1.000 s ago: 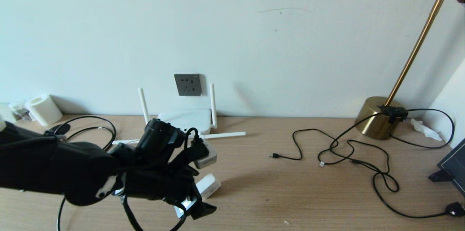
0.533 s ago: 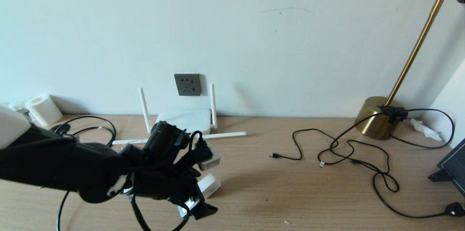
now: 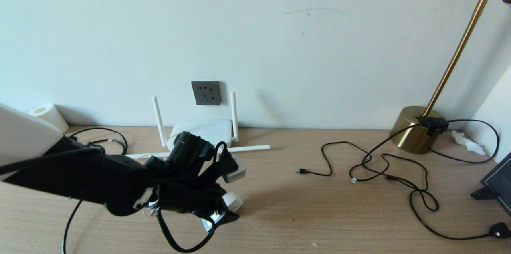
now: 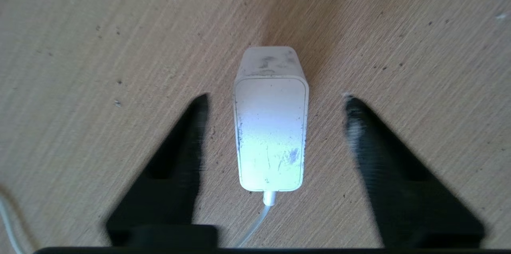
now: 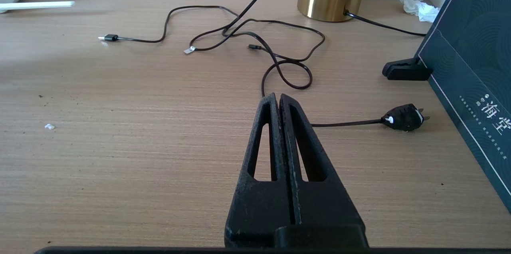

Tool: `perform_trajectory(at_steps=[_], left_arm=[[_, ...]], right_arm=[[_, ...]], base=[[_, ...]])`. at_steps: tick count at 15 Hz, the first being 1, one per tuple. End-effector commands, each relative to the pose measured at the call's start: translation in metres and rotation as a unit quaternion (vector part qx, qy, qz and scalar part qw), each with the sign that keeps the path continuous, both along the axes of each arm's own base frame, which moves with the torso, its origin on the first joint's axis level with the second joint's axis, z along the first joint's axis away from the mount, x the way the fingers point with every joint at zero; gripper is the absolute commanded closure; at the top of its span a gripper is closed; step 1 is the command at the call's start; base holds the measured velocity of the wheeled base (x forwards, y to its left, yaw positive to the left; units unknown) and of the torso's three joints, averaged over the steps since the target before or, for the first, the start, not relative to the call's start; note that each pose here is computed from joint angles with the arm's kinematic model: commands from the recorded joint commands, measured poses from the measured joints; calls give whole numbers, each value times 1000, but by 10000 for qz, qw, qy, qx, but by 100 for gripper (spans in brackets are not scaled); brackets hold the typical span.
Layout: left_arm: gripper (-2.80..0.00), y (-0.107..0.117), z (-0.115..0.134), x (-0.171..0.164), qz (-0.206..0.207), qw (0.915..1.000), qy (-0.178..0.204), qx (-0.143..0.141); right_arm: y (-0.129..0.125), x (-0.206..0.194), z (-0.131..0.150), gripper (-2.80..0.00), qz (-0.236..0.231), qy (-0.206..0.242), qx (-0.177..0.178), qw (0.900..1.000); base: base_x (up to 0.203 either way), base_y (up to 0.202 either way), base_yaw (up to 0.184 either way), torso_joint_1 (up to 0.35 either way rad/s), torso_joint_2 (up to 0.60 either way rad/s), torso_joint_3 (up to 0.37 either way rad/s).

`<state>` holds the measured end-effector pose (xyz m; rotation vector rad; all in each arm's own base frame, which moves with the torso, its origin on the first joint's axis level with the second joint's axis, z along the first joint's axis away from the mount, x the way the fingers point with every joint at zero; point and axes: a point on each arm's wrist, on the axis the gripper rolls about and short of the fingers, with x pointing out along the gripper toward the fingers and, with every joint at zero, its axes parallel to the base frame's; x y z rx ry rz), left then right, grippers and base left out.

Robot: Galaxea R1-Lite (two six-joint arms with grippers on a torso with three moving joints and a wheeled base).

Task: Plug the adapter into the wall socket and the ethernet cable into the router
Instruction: Pick up plug

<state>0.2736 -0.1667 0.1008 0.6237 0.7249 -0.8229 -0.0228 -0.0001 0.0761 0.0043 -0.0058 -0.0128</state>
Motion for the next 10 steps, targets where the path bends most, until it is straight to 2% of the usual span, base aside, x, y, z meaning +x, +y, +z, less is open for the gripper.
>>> perform_trajectory(at_steps=[1, 6, 9, 10], left_arm=[[0, -1, -4, 0, -15, 10000, 46, 32], [0, 4, 6, -7, -3, 10000, -46, -17], [0, 13, 27, -20, 13, 9994, -288, -174], [0, 20, 41, -28, 48, 9986, -443, -273]], right_arm=[[0, 0, 0, 0, 2, -2, 2, 10000], [0, 0, 0, 0, 2, 0, 2, 10000], [0, 0, 0, 0, 2, 5, 2, 10000], [0, 0, 0, 0, 2, 5, 2, 10000]], base=[[0, 0, 0, 0, 0, 0], [0, 0, 0, 0, 0, 0], [0, 0, 0, 0, 0, 0], [0, 0, 0, 0, 0, 0]])
